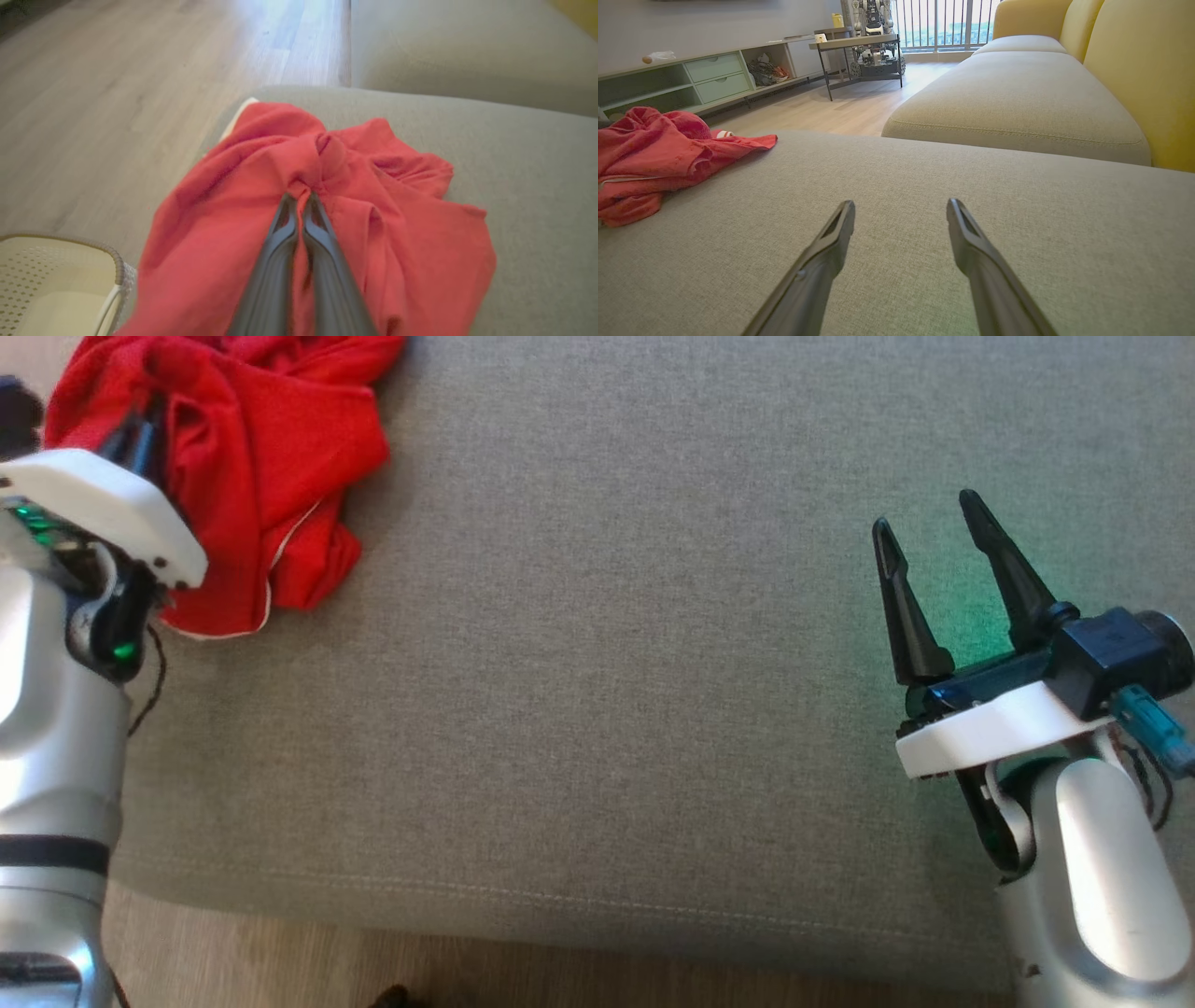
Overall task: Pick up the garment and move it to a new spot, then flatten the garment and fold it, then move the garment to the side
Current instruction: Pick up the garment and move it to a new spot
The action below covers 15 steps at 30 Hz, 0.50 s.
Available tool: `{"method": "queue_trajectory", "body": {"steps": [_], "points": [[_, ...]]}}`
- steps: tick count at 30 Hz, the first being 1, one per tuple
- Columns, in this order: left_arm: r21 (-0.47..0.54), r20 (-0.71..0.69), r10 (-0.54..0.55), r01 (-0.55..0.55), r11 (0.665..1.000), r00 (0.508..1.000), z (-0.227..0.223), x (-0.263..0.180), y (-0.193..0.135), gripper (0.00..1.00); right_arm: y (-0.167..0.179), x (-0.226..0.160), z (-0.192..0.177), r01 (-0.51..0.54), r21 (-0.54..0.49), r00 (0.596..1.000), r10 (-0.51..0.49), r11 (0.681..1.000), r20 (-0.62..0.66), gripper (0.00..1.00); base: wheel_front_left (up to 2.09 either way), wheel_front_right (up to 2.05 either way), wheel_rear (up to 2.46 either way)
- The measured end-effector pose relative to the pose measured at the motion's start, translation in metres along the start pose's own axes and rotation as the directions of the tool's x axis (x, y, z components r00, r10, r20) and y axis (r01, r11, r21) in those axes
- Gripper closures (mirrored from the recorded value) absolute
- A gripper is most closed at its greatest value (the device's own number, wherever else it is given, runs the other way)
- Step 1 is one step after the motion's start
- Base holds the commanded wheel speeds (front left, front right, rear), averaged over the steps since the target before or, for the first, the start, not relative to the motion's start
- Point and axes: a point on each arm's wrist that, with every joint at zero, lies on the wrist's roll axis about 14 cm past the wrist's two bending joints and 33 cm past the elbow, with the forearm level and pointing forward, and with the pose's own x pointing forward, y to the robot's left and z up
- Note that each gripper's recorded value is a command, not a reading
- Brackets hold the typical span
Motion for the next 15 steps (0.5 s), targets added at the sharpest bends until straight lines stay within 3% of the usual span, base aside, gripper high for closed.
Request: {"method": "queue_trajectory", "body": {"steps": [6, 15], "points": [[-0.008, 0.289, 0.042, -0.041, 0.999, 0.956, 0.072, -0.017, 0.013, 1.0, 0.008, -0.003, 0.011, -0.014, 0.016, 1.0, 0.014, 1.0, 0.02, 0.0, 0.0, 0.0, 0.0], [-0.062, 0.658, 0.05, -0.012, 0.998, 0.752, 0.188, -0.084, 0.01, 1.0, 0.019, -0.018, 0.044, -0.03, 0.033, 0.996, 0.027, 0.999, 0.09, 0.0, 0.0, 0.0, 0.0]]}}
